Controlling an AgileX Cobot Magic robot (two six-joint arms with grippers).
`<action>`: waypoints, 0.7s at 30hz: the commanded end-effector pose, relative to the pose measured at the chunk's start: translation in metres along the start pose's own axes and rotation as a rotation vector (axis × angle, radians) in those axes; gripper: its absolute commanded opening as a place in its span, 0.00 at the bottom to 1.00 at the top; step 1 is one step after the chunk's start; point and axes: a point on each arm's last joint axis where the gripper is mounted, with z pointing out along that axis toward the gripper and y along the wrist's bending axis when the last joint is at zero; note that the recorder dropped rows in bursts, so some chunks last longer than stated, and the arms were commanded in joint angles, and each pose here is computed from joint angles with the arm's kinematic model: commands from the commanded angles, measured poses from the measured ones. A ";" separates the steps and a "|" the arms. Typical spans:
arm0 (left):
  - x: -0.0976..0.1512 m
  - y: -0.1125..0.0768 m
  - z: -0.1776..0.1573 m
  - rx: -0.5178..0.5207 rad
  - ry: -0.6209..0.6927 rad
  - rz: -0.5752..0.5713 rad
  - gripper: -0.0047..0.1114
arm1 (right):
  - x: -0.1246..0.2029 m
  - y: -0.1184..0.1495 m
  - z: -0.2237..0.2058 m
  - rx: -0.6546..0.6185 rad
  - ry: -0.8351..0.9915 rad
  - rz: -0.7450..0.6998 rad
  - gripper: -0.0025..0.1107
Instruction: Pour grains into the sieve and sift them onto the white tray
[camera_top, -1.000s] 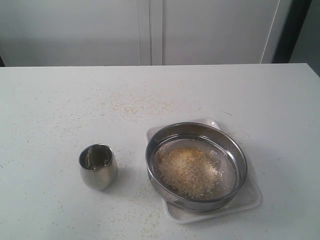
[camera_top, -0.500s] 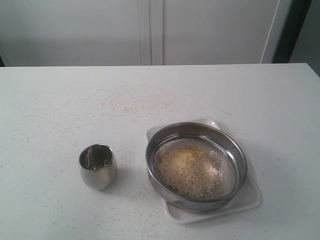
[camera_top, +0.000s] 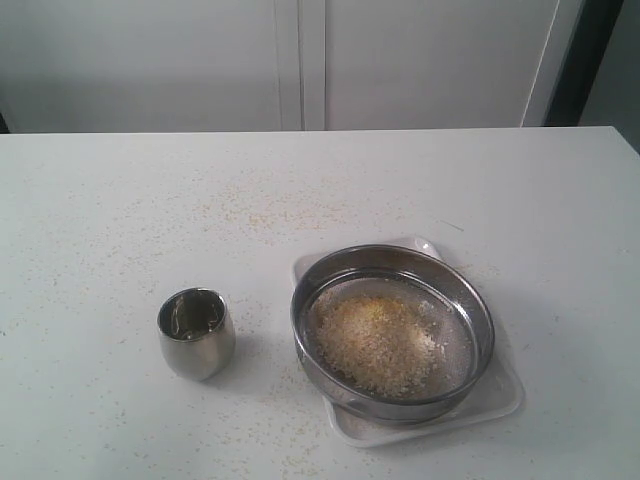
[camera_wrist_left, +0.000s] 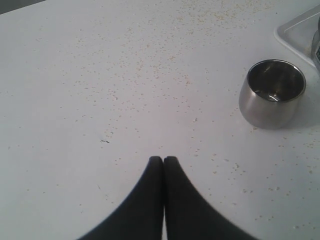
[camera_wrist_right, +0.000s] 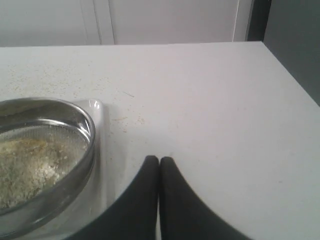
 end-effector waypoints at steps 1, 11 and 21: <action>0.002 -0.002 0.000 0.012 0.001 -0.002 0.04 | -0.011 0.001 -0.001 -0.011 -0.134 0.003 0.02; 0.002 -0.002 0.000 0.012 0.001 -0.002 0.04 | -0.034 0.003 -0.007 -0.040 -0.398 0.003 0.02; 0.002 -0.002 0.000 0.013 0.003 -0.002 0.04 | -0.034 0.003 -0.007 -0.040 -0.396 0.003 0.02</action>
